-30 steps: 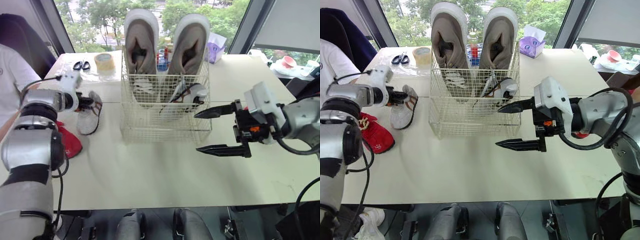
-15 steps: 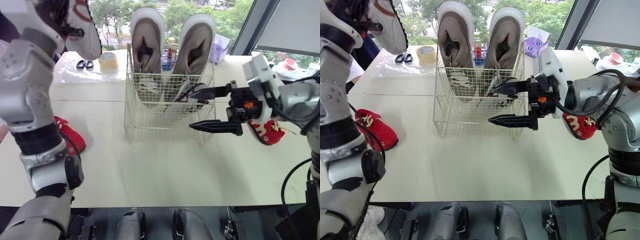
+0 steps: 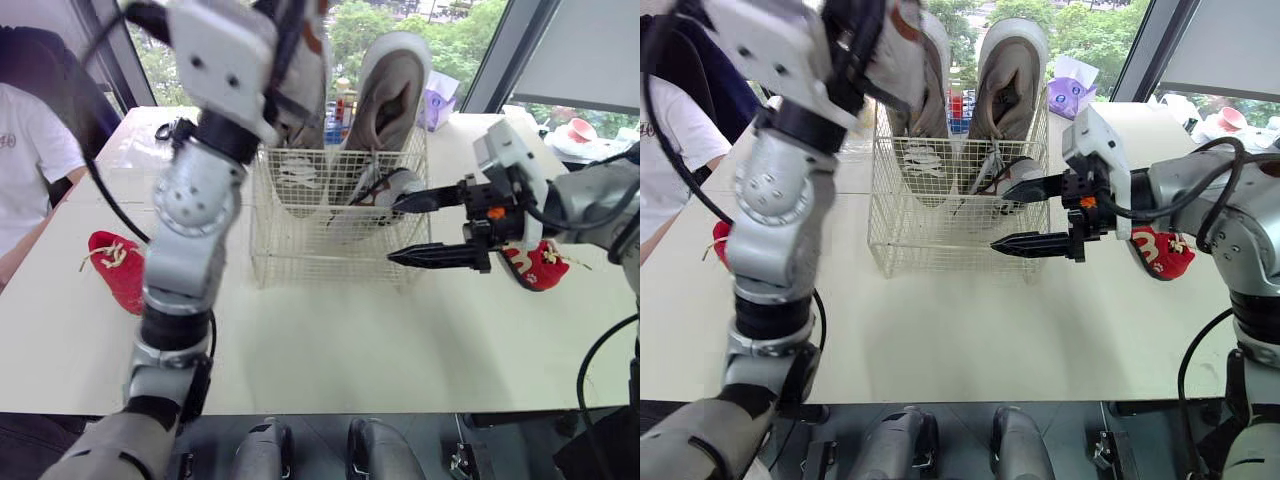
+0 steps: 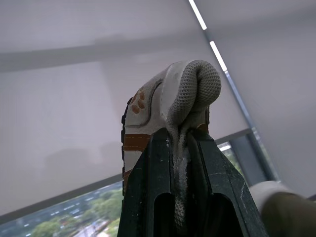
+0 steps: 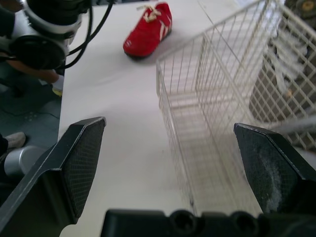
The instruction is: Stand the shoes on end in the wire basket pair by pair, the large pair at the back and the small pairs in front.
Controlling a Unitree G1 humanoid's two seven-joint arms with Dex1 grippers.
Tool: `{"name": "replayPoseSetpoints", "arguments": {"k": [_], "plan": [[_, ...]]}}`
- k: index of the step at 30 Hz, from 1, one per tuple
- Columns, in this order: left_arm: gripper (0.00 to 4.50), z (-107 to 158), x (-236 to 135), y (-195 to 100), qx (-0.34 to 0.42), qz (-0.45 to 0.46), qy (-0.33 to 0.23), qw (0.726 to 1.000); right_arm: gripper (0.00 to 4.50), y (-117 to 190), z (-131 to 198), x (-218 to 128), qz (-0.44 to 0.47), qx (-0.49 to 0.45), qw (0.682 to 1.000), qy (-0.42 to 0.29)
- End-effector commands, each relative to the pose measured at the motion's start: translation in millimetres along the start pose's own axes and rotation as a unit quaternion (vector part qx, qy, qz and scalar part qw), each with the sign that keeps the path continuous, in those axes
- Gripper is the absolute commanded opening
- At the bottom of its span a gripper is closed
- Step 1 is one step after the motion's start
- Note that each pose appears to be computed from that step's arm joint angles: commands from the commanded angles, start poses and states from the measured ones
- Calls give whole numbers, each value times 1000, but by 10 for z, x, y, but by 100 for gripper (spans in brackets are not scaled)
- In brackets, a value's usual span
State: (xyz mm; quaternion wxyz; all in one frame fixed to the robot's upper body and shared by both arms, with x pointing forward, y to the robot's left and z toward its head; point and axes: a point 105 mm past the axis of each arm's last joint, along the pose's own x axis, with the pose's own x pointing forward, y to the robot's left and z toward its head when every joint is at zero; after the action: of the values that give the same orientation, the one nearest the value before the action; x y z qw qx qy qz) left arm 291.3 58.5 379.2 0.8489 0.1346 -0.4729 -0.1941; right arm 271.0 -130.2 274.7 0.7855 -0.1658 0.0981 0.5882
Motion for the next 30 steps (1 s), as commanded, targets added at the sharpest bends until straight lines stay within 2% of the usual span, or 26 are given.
{"name": "replayPoseSetpoints", "arguments": {"k": [1, 8, 14, 18, 22, 26, 30], "plan": [[1, 84, -51, -119, -14, 3, -19, 1000, 450, 72, 102, -130, -26, -19, 999, -6], [1, -61, -176, -254, -42, 15, 14, 999, 450, 120, 63, -182, -45, -6, 999, -2], [1, -473, -435, -336, 45, 29, 55, 997, 450, 121, 51, -176, -47, 1, 999, -6], [1, -694, -529, -363, 68, 35, 72, 994, 450, 96, 50, -171, -46, 1, 999, -8], [1, -1013, -698, -317, 16, 57, 149, 987, 450, 73, 24, -163, -43, -1, 999, -4], [1, -1024, -739, -281, -23, 64, 173, 983, 450, 58, 4, -154, -42, -1, 999, -6], [179, -957, -804, -269, -59, 63, 192, 978, 450, 55, -34, -143, -40, 2, 999, -7]]}}
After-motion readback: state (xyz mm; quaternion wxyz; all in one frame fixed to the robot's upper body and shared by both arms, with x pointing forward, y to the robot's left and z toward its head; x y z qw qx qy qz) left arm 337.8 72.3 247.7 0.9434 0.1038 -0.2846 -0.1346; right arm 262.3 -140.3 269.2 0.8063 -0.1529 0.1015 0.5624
